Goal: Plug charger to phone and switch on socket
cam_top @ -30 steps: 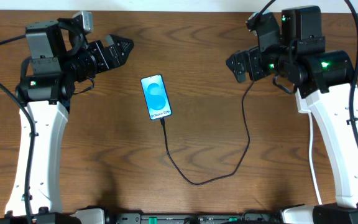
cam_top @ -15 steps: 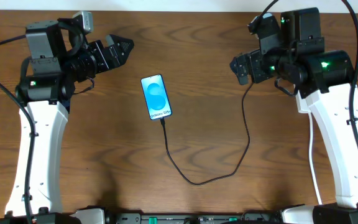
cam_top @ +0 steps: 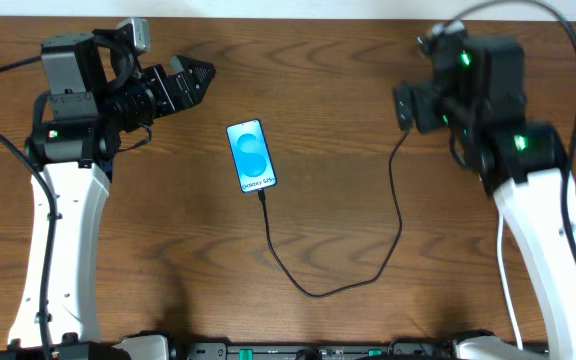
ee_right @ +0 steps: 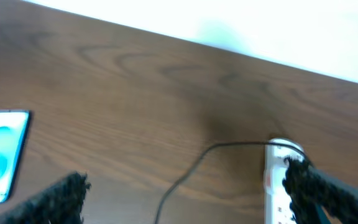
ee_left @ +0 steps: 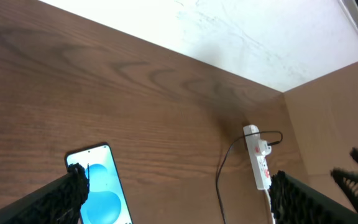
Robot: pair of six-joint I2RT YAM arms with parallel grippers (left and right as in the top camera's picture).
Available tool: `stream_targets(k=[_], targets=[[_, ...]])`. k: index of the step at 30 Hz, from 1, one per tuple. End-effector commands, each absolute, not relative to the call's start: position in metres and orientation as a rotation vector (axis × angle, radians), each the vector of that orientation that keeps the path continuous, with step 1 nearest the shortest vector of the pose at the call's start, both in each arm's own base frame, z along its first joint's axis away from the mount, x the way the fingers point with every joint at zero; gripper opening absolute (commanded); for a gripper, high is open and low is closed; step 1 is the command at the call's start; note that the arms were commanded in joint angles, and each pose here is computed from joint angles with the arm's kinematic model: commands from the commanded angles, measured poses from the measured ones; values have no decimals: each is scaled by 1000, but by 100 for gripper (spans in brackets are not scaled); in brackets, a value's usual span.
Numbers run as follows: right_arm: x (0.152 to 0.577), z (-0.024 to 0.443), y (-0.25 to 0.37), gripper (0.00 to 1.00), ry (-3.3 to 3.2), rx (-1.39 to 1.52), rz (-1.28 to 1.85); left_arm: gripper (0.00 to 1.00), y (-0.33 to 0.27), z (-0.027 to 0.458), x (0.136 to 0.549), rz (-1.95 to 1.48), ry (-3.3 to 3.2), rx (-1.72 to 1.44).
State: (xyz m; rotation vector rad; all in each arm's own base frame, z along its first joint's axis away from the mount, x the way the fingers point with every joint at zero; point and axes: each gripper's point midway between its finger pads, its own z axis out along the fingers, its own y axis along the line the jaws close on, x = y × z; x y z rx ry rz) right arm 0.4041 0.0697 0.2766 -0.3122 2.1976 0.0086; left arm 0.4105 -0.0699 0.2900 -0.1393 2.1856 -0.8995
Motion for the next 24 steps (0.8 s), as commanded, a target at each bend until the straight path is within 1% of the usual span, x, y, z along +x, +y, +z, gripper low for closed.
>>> stream_targets(k=[1, 7, 15, 24], targets=[[377, 268, 38, 99, 2142, -238, -16, 93, -70, 293, 411, -893, 2179, -130], [326, 250, 3, 99, 2039, -144, -54, 94, -70, 293, 411, -893, 2179, -130], [271, 220, -1, 99, 1832, -166, -118, 93, -70, 293, 411, -893, 2179, -130], [250, 164, 10, 99, 1711, -201, -74, 93, -70, 293, 411, -893, 2179, -130]])
